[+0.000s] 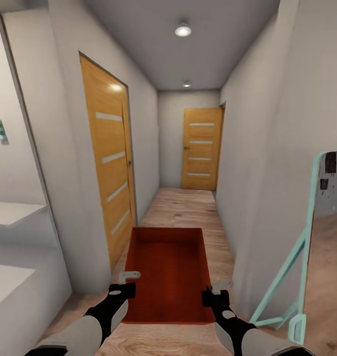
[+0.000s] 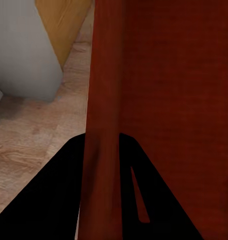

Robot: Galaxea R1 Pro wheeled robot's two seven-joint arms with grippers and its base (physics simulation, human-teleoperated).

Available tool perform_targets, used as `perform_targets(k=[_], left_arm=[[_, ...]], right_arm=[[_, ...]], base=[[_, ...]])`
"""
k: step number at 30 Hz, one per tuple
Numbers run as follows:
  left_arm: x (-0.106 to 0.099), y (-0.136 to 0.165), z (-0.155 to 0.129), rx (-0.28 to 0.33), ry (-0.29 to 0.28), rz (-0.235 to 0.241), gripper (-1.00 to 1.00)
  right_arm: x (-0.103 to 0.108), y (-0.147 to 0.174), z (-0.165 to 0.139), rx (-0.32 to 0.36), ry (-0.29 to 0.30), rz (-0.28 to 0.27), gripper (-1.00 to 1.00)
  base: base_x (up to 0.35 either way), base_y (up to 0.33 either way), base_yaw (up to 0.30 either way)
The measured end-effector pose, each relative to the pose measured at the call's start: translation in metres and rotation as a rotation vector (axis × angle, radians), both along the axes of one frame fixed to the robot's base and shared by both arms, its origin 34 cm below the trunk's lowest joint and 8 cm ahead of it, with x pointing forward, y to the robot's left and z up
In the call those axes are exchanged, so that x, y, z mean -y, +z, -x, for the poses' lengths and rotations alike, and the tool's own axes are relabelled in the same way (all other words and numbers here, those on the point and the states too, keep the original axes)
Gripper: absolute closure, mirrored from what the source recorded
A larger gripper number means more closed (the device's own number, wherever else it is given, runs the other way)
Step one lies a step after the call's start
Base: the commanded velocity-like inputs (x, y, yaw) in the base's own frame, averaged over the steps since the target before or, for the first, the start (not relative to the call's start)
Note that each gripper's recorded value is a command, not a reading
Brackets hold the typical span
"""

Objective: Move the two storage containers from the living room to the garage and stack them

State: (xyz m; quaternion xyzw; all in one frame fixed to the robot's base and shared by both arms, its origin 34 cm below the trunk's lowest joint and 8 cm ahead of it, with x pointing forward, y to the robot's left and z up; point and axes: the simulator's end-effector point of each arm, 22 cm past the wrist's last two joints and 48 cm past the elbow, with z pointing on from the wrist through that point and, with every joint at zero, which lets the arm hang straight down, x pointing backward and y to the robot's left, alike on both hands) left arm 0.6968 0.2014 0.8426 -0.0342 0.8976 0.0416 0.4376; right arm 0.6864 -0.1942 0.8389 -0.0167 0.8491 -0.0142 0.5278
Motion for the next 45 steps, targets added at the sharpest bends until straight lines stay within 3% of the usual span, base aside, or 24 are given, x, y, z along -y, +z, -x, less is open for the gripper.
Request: perform_targets(k=[16,45], left_arm=[[0.0,0.0,0.0,0.0,0.0,0.0,1.0],[-0.0002,-0.0001,0.0001,0.0,0.001,0.0,1.0]], right_arm=[[0.0,0.0,0.0,0.0,0.0,0.0,1.0],[-0.0002,0.0001,-0.0002,-0.001,0.001,0.0,1.0]], base=[[0.322,0.146,-0.241],[0.322,0.089,-0.007]])
